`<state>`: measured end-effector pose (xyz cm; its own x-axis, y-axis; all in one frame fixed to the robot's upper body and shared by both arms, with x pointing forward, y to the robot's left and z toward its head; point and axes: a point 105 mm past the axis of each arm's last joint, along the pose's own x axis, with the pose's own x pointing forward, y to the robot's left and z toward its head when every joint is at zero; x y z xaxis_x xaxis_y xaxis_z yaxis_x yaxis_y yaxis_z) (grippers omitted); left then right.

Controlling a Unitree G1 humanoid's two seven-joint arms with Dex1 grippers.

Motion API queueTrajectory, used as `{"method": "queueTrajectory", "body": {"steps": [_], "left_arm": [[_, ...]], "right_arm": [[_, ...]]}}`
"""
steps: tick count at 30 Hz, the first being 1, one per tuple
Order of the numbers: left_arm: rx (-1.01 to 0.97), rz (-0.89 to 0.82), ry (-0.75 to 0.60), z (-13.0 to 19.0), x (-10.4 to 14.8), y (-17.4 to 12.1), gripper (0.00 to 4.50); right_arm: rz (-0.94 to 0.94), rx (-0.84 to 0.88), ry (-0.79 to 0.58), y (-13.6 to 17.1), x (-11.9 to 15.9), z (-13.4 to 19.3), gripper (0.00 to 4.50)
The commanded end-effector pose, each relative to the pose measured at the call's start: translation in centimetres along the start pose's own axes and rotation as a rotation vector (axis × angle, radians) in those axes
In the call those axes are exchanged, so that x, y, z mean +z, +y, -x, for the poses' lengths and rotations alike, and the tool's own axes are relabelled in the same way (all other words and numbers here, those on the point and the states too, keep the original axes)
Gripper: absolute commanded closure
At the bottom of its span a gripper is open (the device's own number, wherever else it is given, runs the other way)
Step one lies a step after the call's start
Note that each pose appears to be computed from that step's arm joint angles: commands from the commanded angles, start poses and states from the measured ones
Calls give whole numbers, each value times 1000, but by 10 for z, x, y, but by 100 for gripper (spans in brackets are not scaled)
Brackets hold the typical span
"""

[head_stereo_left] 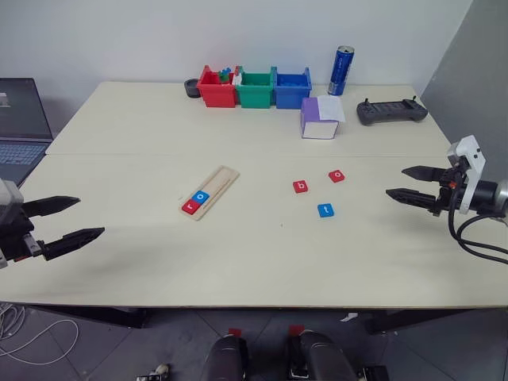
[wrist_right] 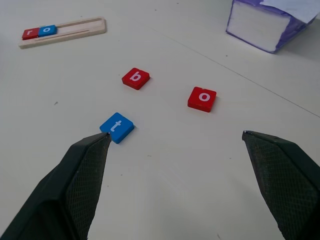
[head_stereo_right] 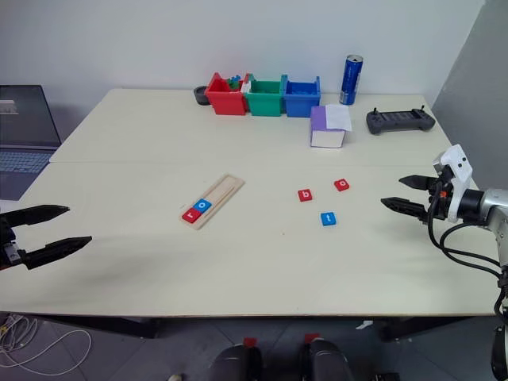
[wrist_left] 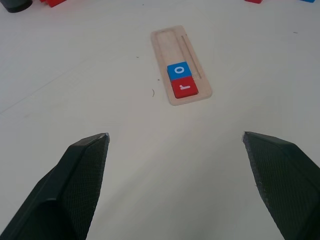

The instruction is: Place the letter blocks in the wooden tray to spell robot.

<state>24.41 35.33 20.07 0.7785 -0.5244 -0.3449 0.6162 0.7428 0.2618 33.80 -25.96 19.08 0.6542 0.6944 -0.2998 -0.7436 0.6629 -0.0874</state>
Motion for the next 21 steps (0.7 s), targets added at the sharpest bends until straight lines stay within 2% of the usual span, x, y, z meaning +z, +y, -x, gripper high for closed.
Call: {"method": "queueTrajectory", "body": {"steps": [1, 4, 7, 11, 21], "left_arm": [[13, -37, -13, 5, 15, 5, 0], [13, -8, -6, 5, 16, 7, 0], [-3, -8, 66, 4, 1, 3, 0], [-29, 6, 62, -4, -5, -5, 0], [-11, 67, -13, -57, -26, -38, 0]], "right_arm": [[39, 11, -46, 2, 19, 10, 4], [44, 47, -34, 8, 18, 13, 4], [53, 42, -20, 8, 17, 14, 4], [65, 85, -16, 16, 18, 11, 4], [115, 280, -110, 72, 36, -48, 4]]}}
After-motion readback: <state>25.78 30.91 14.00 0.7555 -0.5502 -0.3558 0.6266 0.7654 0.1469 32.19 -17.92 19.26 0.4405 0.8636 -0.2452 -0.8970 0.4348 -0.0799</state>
